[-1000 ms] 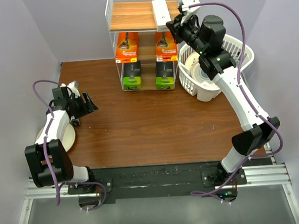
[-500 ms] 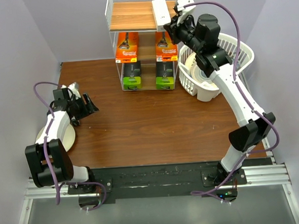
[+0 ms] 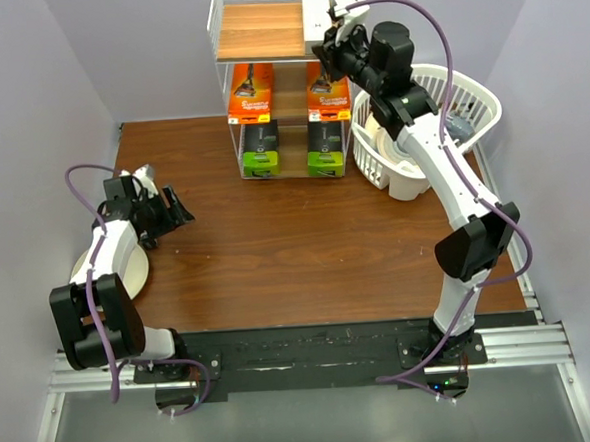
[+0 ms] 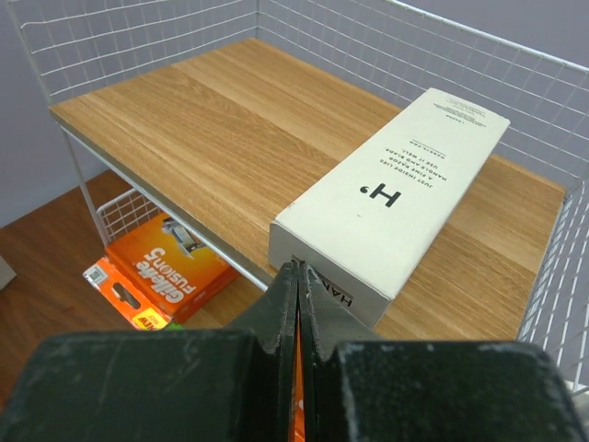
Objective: Place and organize the shaving razors onto the shelf
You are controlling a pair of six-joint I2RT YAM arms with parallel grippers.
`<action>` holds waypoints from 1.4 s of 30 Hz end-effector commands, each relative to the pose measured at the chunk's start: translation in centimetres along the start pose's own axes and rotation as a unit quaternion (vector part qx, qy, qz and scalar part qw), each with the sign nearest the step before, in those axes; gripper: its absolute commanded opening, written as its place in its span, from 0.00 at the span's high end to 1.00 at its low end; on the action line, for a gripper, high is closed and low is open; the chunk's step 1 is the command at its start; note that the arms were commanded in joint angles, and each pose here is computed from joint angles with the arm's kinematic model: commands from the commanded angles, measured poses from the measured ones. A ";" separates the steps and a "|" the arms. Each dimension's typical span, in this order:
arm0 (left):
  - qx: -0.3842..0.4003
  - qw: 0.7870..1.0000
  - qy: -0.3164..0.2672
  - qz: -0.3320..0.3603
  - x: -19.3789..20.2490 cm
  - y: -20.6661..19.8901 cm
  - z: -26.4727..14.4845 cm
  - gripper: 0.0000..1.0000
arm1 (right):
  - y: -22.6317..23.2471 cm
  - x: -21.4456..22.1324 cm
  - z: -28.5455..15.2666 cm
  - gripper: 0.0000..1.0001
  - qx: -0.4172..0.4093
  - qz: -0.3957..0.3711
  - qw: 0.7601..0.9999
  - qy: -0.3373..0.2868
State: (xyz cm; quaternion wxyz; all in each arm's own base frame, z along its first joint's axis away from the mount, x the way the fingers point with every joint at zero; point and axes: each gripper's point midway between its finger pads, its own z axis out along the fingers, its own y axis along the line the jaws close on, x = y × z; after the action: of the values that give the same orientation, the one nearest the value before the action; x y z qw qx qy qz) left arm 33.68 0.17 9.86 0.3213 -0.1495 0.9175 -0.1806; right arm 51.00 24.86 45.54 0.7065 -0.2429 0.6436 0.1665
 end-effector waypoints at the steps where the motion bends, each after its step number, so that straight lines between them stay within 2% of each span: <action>1: 0.011 1.000 -0.023 0.003 -1.0 -0.3 -0.5 0.30 | 0.7 -4.9 -1.6 1.00 -0.018 0.007 0.998 -0.055; 3: -0.006 1.000 -0.019 0.010 -0.9 0.2 -0.7 0.30 | 2.1 -4.4 -3.3 1.00 -0.045 0.021 0.998 -0.045; 4: -0.032 0.999 -0.026 0.022 -1.7 1.1 -0.9 0.29 | 3.1 -4.6 -4.2 0.95 -0.069 0.019 0.996 -0.050; 6: -0.067 0.997 -0.019 0.032 -1.9 2.2 -1.3 0.26 | 4.4 -2.9 -6.4 0.71 -0.079 0.030 0.996 -0.033; 7: -0.098 0.994 -0.026 0.046 -2.9 3.2 -1.6 0.25 | 4.7 -2.1 -7.1 0.52 -0.079 0.035 0.996 -0.028; 8: -0.115 0.992 -0.026 0.051 -3.2 3.8 -1.9 0.22 | 5.2 -1.1 -7.6 0.45 -0.086 0.038 0.995 -0.015; 10: -0.174 0.983 -0.027 0.056 -3.7 5.7 -2.7 0.17 | 6.6 2.3 -9.1 0.35 -0.099 0.049 0.993 0.031; 11: -0.190 0.980 -0.025 0.055 -3.7 6.3 -2.9 0.13 | 7.1 3.2 -9.6 0.32 -0.103 0.064 0.992 0.044; 14: -0.225 0.973 -0.025 0.054 -4.2 7.9 -2.8 0.10 | 8.3 5.7 -11.0 0.25 -0.113 0.096 0.986 0.073; 15: -0.228 0.972 -0.026 0.054 -4.6 8.1 -2.6 0.09 | 8.7 7.0 -11.4 0.25 -0.115 0.105 0.984 0.086; 17: -0.239 0.969 -0.023 0.057 -5.1 8.7 -2.2 0.05 | 9.1 7.4 -11.9 0.23 -0.121 0.111 0.982 0.092; 22: -0.302 0.951 -0.025 0.057 -7.6 11.7 -2.1 0.03 | 9.8 8.9 -12.5 0.21 -0.133 0.124 0.976 0.119; 26: -0.312 0.948 -0.019 0.054 -9.2 13.1 -0.7 0.03 | 10.1 10.2 -13.1 0.21 -0.133 0.134 0.973 0.129; 29: -0.300 0.952 0.001 0.059 -8.9 13.5 1.2 0.05 | 10.3 11.3 -13.4 0.21 -0.134 0.138 0.972 0.138; 31: -0.269 0.961 0.017 0.067 -8.2 13.0 2.5 0.11 | 10.4 11.6 -13.5 0.21 -0.134 0.141 0.971 0.141; 36: -0.253 0.964 0.044 0.063 -5.9 13.2 3.6 0.22 | 10.5 12.3 -13.3 0.21 -0.133 0.145 0.970 0.146; 40: -0.204 0.976 0.047 0.063 -5.2 11.5 4.0 0.45 | 9.8 12.7 -12.8 0.21 -0.117 0.139 0.972 0.150; 42: -0.207 0.975 0.047 0.069 -5.0 11.0 3.9 0.52 | 9.5 13.0 -12.6 0.21 -0.109 0.137 0.972 0.154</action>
State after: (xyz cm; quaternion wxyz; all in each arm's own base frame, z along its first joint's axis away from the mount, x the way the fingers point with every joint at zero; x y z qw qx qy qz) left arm 37.46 12.34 3.77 0.2233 -0.1616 0.9598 0.0531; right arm 36.18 24.90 29.27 0.5150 -0.2592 0.7608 0.2979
